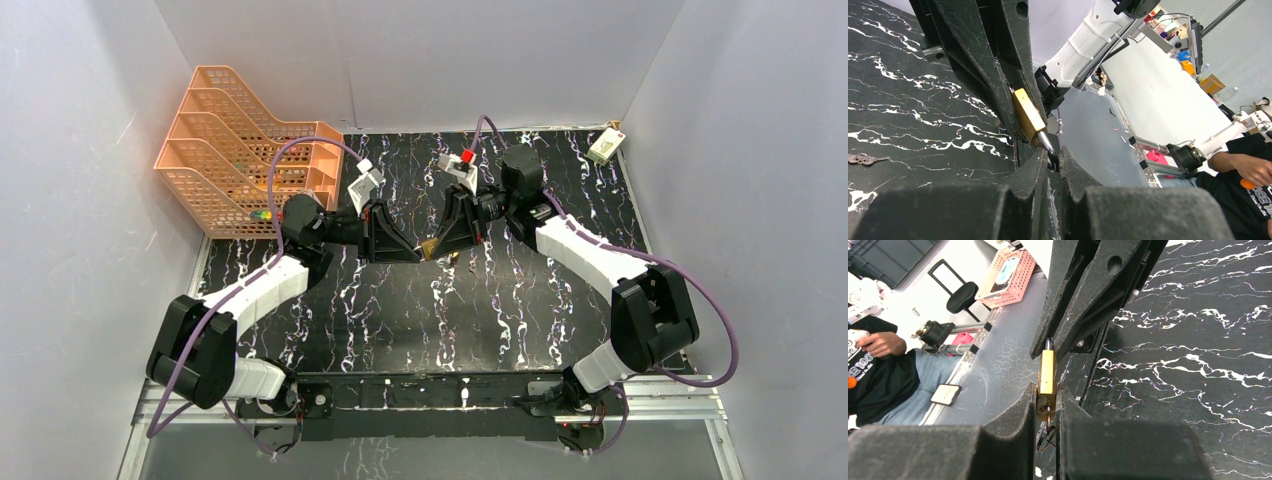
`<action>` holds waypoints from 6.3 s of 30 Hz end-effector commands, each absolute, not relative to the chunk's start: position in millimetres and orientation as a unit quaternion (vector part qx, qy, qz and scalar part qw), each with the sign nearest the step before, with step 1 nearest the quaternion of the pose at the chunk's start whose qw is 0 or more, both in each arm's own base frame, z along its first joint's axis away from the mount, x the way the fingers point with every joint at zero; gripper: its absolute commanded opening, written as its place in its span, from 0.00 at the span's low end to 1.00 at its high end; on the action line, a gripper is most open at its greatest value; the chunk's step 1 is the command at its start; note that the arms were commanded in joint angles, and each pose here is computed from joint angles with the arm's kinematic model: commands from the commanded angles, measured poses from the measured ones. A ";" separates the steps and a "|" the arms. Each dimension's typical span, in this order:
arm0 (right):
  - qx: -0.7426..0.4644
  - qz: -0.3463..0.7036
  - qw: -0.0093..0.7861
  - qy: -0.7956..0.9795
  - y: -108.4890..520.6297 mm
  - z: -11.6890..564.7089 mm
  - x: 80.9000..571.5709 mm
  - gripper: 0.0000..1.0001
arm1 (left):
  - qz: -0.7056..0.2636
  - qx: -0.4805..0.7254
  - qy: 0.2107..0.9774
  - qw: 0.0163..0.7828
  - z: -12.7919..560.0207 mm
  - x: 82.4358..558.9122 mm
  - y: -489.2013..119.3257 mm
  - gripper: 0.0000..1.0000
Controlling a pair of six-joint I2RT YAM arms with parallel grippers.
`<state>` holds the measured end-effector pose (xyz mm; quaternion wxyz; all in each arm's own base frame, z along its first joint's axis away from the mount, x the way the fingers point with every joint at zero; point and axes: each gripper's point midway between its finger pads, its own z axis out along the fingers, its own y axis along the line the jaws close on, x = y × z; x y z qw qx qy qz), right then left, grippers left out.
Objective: Lock with the key
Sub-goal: Lock the lock.
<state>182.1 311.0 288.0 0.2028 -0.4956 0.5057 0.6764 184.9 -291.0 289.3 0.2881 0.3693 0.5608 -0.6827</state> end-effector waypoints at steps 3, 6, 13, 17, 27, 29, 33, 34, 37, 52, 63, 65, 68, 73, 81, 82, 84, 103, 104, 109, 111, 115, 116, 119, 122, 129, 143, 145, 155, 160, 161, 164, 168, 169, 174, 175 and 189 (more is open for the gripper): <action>-0.493 0.638 0.344 0.481 364.4 335.4 188.2 0.00 | -0.672 0.313 0.571 0.352 292.3 206.1 -319.1 0.00; -0.492 0.637 0.344 0.483 364.5 333.8 188.6 0.00 | -0.672 0.312 0.574 0.349 290.2 207.5 -320.0 0.00; -0.494 0.634 0.340 0.489 365.3 325.4 189.9 0.00 | -0.670 0.310 0.579 0.345 283.9 211.8 -322.5 0.00; -0.495 0.632 0.340 0.490 366.3 323.1 191.8 0.00 | -0.670 0.309 0.582 0.342 279.9 214.4 -324.1 0.00; -0.496 0.629 0.340 0.492 366.9 321.8 193.2 0.00 | -0.667 0.301 0.593 0.336 270.8 220.5 -326.4 0.00; -0.496 0.629 0.341 0.492 366.7 322.7 193.2 0.00 | -0.668 0.298 0.596 0.331 268.3 221.6 -327.6 0.00; -0.497 0.628 0.341 0.492 366.2 323.0 192.1 0.00 | -0.668 0.299 0.594 0.334 271.0 221.2 -326.8 0.00; -0.497 0.628 0.342 0.492 366.0 323.3 192.1 0.00 | -0.667 0.300 0.593 0.337 272.6 220.5 -326.3 0.00; -0.496 0.627 0.344 0.492 365.7 324.7 191.8 0.00 | -0.667 0.301 0.590 0.340 275.7 218.6 -325.0 0.00; -0.490 0.625 0.346 0.500 365.6 320.9 193.3 0.00 | -0.664 0.313 0.573 0.365 306.9 204.3 -315.4 0.00; -0.485 0.623 0.351 0.504 363.3 324.0 192.3 0.00 | -0.653 0.295 0.592 0.369 299.4 212.1 -315.8 0.00; -0.485 0.622 0.351 0.505 363.0 324.3 191.9 0.00 | -0.652 0.293 0.595 0.368 298.1 213.1 -316.1 0.00; -0.483 0.621 0.353 0.507 362.6 324.9 191.9 0.00 | -0.652 0.294 0.593 0.370 300.5 212.6 -315.7 0.00; -0.480 0.613 0.367 0.509 360.8 328.0 193.5 0.00 | -0.640 0.296 0.602 0.375 299.8 211.8 -313.1 0.00; -0.468 0.586 0.405 0.523 351.3 327.2 199.1 0.00 | -0.591 0.301 0.622 0.417 304.9 215.1 -298.4 0.00; -0.468 0.586 0.403 0.525 350.5 324.9 198.9 0.00 | -0.588 0.300 0.623 0.420 305.9 215.6 -297.1 0.00; -0.466 0.586 0.399 0.529 350.0 320.6 198.5 0.00 | -0.586 0.298 0.624 0.423 307.1 216.8 -295.3 0.00; -0.455 0.568 0.404 0.554 333.9 306.5 194.7 0.00 | -0.573 0.276 0.620 0.459 329.4 228.2 -271.2 0.00; -0.454 0.568 0.403 0.556 333.4 304.1 194.5 0.00 | -0.571 0.273 0.621 0.462 330.3 229.6 -269.3 0.00; -0.451 0.567 0.397 0.563 331.6 295.6 192.7 0.00 | -0.565 0.263 0.622 0.474 336.1 234.9 -259.9 0.00; -0.450 0.564 0.398 0.567 330.8 293.2 193.3 0.00 | -0.563 0.261 0.623 0.477 337.9 236.8 -257.4 0.00; -0.449 0.549 0.403 0.579 328.9 287.3 197.3 0.00 | -0.562 0.259 0.622 0.480 341.5 240.5 -253.8 0.00; -0.449 0.545 0.404 0.581 328.4 286.0 197.9 0.00 | -0.562 0.259 0.622 0.481 342.5 241.5 -252.8 0.00; -0.450 0.537 0.403 0.589 327.2 278.8 199.3 0.05 | -0.559 0.259 0.620 0.485 345.1 244.5 -249.7 0.00; -0.443 0.528 0.414 0.595 325.0 281.4 205.1 0.22 | -0.559 0.263 0.622 0.481 345.9 246.4 -248.0 0.00; -0.403 0.508 0.495 0.579 302.4 323.3 234.4 0.67 | -0.554 0.275 0.630 0.469 341.7 246.0 -245.8 0.00; -0.419 0.566 0.487 0.516 293.8 345.8 238.6 0.77 | -0.568 0.282 0.640 0.434 323.1 247.1 -248.8 0.00; -0.417 0.576 0.482 0.512 297.0 348.5 241.3 0.77 | -0.571 0.282 0.640 0.430 321.6 247.2 -249.6 0.00; -0.415 0.603 0.476 0.488 306.4 357.2 251.4 0.68 | -0.580 0.281 0.640 0.418 314.0 250.3 -252.5 0.00; -0.416 0.610 0.472 0.482 309.5 358.0 254.7 0.65 | -0.581 0.280 0.642 0.415 310.7 252.1 -252.9 0.00; -0.416 0.611 0.471 0.481 310.0 358.2 255.5 0.64 | -0.581 0.279 0.643 0.414 309.9 252.5 -253.3 0.00; -0.416 0.615 0.466 0.481 312.3 357.5 258.6 0.61 | -0.583 0.279 0.642 0.412 309.5 253.4 -254.1 0.00; -0.417 0.618 0.463 0.480 314.2 358.1 261.1 0.59 | -0.583 0.280 0.641 0.413 310.2 254.2 -254.4 0.00; -0.418 0.618 0.463 0.479 314.7 358.4 261.5 0.58 | -0.583 0.281 0.641 0.413 310.9 254.7 -254.6 0.00; -0.419 0.619 0.462 0.477 316.4 360.1 262.4 0.55 | -0.584 0.280 0.642 0.411 309.5 256.1 -255.2 0.00; -0.419 0.620 0.461 0.477 316.9 360.2 262.3 0.54 | -0.584 0.279 0.643 0.410 308.6 256.2 -255.2 0.00; -0.431 0.627 0.444 0.473 329.8 359.9 259.8 0.35 | -0.586 0.273 0.644 0.409 307.5 260.5 -256.4 0.00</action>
